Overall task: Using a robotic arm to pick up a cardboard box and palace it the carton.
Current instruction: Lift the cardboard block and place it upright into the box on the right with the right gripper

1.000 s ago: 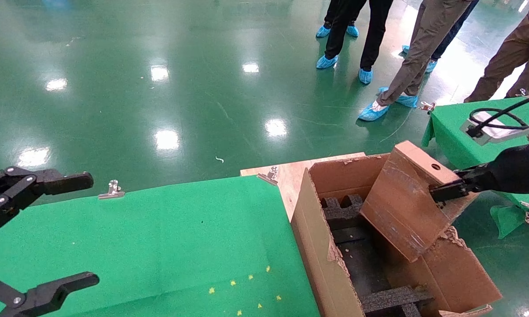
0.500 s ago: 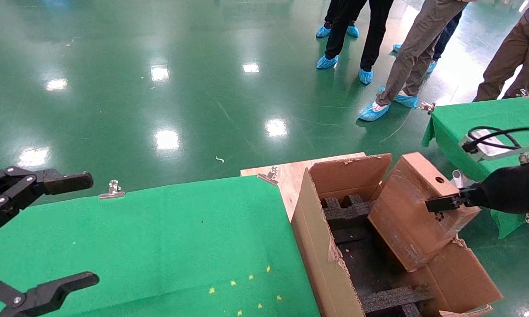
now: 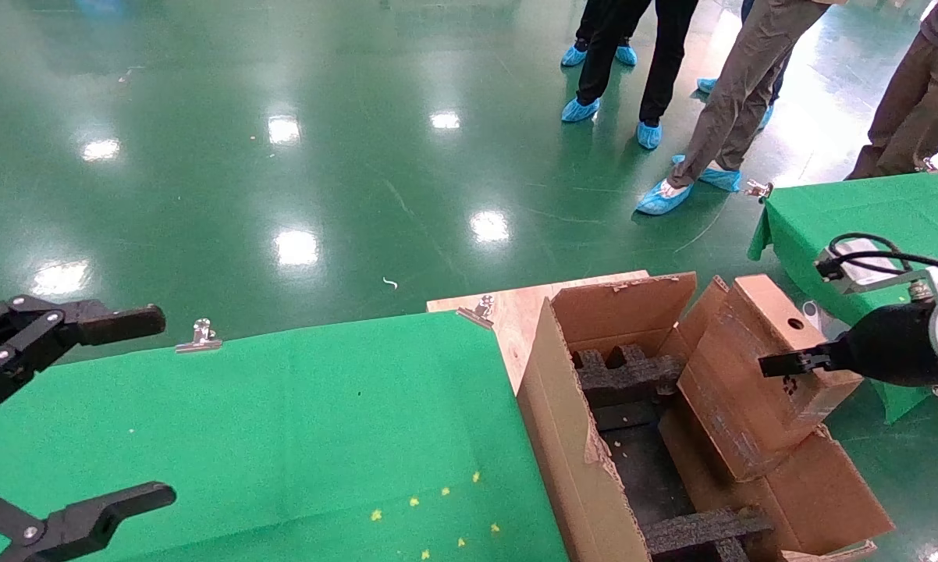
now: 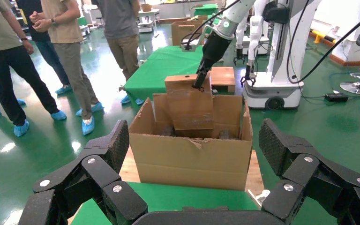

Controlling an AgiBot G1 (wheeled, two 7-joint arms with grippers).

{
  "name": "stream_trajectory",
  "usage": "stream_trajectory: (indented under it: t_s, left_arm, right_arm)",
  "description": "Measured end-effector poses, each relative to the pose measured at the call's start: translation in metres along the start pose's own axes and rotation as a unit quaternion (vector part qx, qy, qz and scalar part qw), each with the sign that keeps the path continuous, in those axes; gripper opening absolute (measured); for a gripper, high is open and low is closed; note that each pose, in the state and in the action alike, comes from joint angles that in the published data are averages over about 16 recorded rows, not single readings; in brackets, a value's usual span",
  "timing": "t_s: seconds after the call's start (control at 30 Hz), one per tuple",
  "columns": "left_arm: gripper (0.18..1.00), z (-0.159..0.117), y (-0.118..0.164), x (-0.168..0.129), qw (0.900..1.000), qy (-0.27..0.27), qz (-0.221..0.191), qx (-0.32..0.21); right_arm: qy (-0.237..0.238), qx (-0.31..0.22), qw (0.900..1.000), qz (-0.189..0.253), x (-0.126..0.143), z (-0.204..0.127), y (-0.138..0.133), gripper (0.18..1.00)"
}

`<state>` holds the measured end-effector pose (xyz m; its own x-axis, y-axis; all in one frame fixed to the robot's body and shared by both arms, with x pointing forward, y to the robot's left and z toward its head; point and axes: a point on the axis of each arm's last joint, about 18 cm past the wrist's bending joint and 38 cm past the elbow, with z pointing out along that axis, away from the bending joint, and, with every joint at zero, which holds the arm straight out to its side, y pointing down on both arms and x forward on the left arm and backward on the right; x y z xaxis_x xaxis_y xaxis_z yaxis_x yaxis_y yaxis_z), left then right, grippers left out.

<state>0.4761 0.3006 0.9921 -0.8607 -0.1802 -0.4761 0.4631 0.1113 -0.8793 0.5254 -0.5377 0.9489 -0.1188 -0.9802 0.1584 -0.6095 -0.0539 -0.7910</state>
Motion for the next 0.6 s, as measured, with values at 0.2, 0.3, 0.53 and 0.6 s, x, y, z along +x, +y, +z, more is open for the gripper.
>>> stream_trajectory:
  t_s: [0.2, 0.3, 0.53, 0.6]
  left_arm:
    - [1.001, 0.000, 0.000, 0.000, 1.0000, 0.000, 0.000, 0.000]
    - [1.001, 0.000, 0.000, 0.000, 1.0000, 0.000, 0.000, 0.000]
    - [1.001, 0.000, 0.000, 0.000, 1.0000, 0.000, 0.000, 0.000]
    - [1.001, 0.000, 0.000, 0.000, 1.0000, 0.000, 0.000, 0.000]
  right_arm:
    - [0.003, -0.004, 1.000, 0.010, -0.004, 0.008, 0.003, 0.336]
    - [0.003, -0.005, 1.000, 0.013, -0.007, 0.013, 0.005, 0.336]
    - [0.004, -0.004, 1.000, 0.016, -0.013, 0.027, 0.009, 0.335]
    - [0.004, -0.004, 1.000, 0.016, -0.015, 0.032, 0.011, 0.335]
